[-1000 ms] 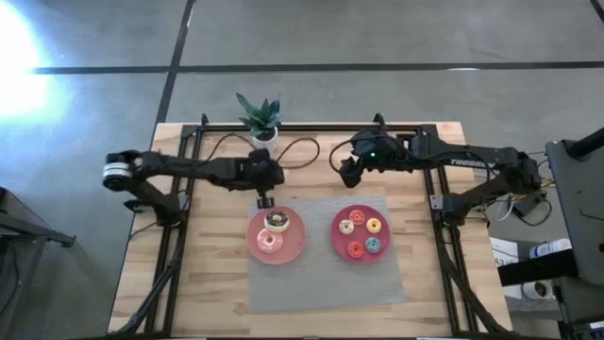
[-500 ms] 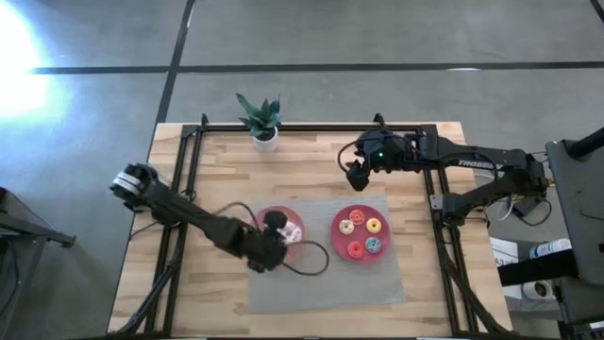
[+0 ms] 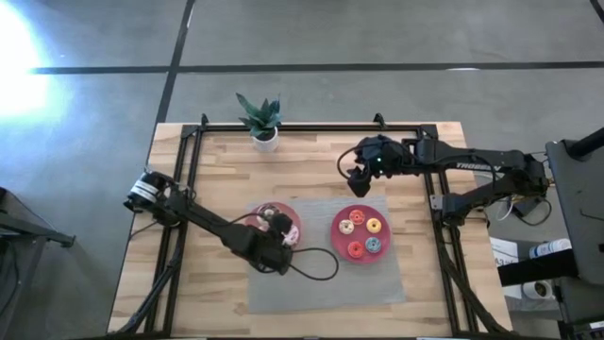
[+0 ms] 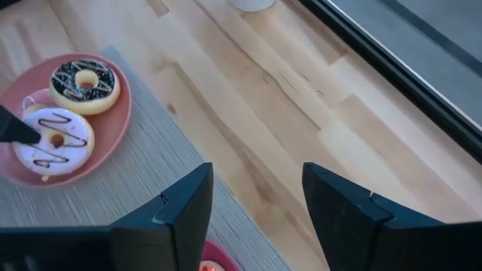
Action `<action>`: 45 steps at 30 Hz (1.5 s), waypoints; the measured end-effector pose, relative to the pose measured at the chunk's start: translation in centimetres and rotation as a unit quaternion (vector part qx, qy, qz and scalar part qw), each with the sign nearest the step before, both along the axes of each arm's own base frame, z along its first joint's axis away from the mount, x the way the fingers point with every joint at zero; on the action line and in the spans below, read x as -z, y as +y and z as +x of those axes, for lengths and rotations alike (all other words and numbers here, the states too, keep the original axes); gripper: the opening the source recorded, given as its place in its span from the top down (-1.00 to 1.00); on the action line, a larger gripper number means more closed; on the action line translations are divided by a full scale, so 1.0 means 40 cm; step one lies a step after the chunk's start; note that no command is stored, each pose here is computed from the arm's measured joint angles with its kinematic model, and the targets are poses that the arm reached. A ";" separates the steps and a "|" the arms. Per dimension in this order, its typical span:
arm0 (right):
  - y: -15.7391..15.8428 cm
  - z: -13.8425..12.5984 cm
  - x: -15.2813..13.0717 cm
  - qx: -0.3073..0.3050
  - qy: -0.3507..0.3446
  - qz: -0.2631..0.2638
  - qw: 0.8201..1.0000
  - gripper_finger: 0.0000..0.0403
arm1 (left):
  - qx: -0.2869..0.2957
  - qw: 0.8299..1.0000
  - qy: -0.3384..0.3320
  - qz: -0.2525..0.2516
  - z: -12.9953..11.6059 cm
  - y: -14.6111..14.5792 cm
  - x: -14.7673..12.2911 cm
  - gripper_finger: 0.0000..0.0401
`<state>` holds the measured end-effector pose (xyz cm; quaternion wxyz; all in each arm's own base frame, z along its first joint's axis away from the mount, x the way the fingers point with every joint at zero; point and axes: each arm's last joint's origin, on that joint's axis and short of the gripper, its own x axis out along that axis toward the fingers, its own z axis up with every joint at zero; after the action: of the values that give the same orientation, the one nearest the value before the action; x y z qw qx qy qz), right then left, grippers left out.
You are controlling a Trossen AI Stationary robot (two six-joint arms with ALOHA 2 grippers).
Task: Pick & Place donuts
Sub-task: Put the large purple donut on the light pink plate, then return to home position
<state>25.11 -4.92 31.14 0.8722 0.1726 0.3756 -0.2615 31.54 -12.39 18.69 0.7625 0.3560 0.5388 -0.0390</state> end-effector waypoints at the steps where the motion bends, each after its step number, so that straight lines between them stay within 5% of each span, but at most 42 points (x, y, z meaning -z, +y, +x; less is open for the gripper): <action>1: 0.000 0.000 0.003 0.000 0.000 0.000 1.000 0.03 | -0.004 1.000 0.003 0.003 -0.003 0.001 0.001 0.99; 14: 0.005 -0.001 0.012 -0.007 -0.022 -0.002 1.000 0.07 | -0.028 1.000 0.001 -0.006 -0.021 0.001 -0.038 0.36; 24: 0.017 0.000 0.006 -0.081 -0.037 0.041 0.995 0.11 | -0.123 0.984 -0.094 -0.089 -0.071 0.019 -0.195 0.25; 29: 0.024 -0.028 -0.017 -0.098 -0.058 0.041 0.993 0.14 | -0.240 0.937 -0.175 -0.182 -0.132 0.055 -0.285 0.25; 32: 0.028 -0.057 -0.035 -0.098 -0.082 0.035 0.991 0.16 | -0.310 0.892 -0.232 -0.235 -0.168 0.083 -0.335 0.24; 40: 0.046 -0.169 -0.121 -0.103 -0.160 0.013 0.982 0.16 | -0.417 0.768 -0.399 -0.278 -0.278 0.146 -0.441 0.24; 43: 0.054 -0.210 -0.147 -0.058 -0.210 0.061 0.974 0.17 | -0.412 0.759 -0.413 -0.290 -0.297 0.156 -0.437 0.24; 45: 0.068 -0.227 -0.154 -0.089 -0.229 0.066 0.967 0.17 | -0.397 0.762 -0.407 -0.309 -0.293 0.163 -0.414 0.24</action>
<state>16.01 -2.21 37.29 0.9413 0.2510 0.1967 -0.1108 19.82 -5.87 35.26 0.9261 -0.1625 0.2296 0.2515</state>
